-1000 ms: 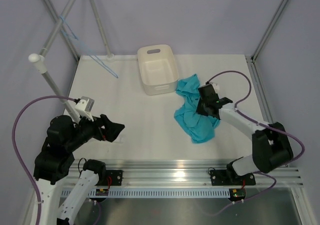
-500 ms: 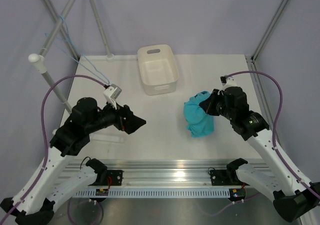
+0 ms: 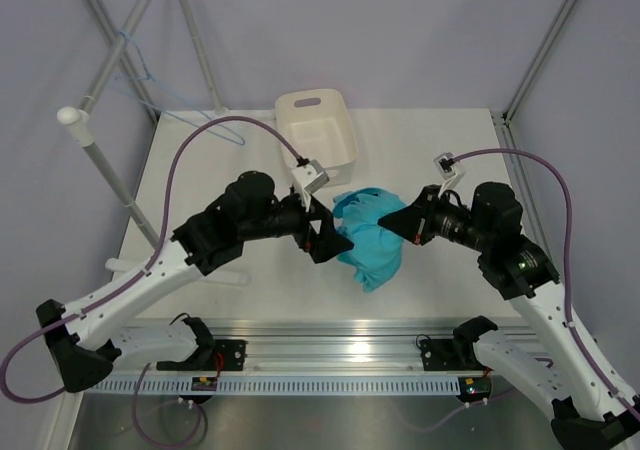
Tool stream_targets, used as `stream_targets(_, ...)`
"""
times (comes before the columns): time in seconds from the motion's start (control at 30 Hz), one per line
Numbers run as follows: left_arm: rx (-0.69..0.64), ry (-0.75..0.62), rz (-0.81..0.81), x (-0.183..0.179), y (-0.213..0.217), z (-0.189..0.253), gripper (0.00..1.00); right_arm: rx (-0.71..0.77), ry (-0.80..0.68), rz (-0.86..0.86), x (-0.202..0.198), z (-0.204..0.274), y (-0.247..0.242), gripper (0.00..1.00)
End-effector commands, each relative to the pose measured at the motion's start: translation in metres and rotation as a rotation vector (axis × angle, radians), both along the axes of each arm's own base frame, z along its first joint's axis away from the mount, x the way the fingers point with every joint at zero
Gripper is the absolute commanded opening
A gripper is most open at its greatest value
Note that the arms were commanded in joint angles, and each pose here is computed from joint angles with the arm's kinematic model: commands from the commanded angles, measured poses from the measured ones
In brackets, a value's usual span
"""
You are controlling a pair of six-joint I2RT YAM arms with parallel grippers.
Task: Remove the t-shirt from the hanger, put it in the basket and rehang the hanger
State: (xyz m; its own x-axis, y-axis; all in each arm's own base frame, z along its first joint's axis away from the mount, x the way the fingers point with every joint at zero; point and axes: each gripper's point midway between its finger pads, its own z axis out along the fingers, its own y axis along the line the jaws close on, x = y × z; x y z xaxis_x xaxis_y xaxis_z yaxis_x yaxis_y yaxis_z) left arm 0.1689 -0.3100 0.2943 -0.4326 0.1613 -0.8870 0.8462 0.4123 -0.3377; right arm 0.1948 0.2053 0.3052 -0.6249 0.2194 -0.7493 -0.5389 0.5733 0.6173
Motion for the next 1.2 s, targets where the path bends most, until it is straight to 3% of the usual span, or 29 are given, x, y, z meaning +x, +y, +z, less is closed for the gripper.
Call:
stream_targets(0.0,-0.127,-0.167,-0.16,-0.011,-0.036,0.055,0.99,0.16,-0.139,0.164,-0.029,0.06,0.015,0.0)
stream_targets(0.3,-0.079,-0.282,-0.117,-0.001,-0.078,0.041,0.99,0.306,-0.159,0.348,-0.057,0.081,0.029,0.0)
stream_targets(0.53,-0.186,-0.311,-0.246,-0.033,-0.101,0.049,0.97,0.334,-0.186,0.319,-0.064,0.097,0.022,0.0)
stream_targets(0.57,-0.186,-0.312,-0.25,-0.035,-0.103,0.048,0.89,0.334,-0.183,0.309,-0.062,0.097,0.022,0.0)
stream_targets(0.6,-0.184,-0.316,-0.253,-0.037,-0.106,0.047,0.6,0.337,-0.178,0.304,-0.061,0.097,0.022,0.0)
stream_targets(0.63,-0.185,-0.318,-0.267,-0.043,-0.11,0.049,0.39,0.336,-0.168,0.298,-0.059,0.094,0.023,0.0)
stream_targets(0.67,-0.178,-0.31,-0.248,-0.042,-0.111,0.049,0.06,0.335,-0.164,0.29,-0.057,0.093,0.023,0.0)
stream_targets(0.7,-0.166,-0.3,-0.2,-0.036,-0.111,0.049,0.0,0.335,-0.162,0.287,-0.056,0.092,0.023,0.01)
stream_targets(0.77,-0.141,-0.276,-0.114,-0.024,-0.109,0.047,0.0,0.329,-0.155,0.275,-0.054,0.087,0.022,0.06)
stream_targets(0.8,-0.136,-0.271,-0.082,-0.019,-0.107,0.048,0.0,0.328,-0.155,0.253,-0.052,0.085,0.021,0.1)
stream_targets(0.87,-0.134,-0.268,-0.007,-0.009,-0.101,0.05,0.0,0.311,-0.167,0.23,-0.048,0.083,0.019,0.4)
stream_targets(0.93,-0.137,-0.271,0.067,0.001,-0.093,0.054,0.0,0.277,-0.168,0.193,-0.042,0.078,0.017,0.55)
stream_targets(0.97,-0.143,-0.274,0.088,0.003,-0.091,0.058,0.0,0.267,-0.174,0.169,-0.041,0.077,0.014,0.73)
stream_targets(1.0,-0.137,-0.279,0.144,0.012,-0.086,0.06,0.0,0.266,-0.181,0.151,-0.04,0.079,0.012,0.83)
stream_targets(1.07,-0.134,-0.29,0.213,0.023,-0.079,0.066,0.0,0.256,-0.202,0.073,-0.036,0.081,0.002,0.98)
stream_targets(1.17,-0.097,-0.308,0.361,0.045,-0.066,0.07,0.0,0.226,-0.19,-0.105,-0.023,0.084,-0.02,1.0)
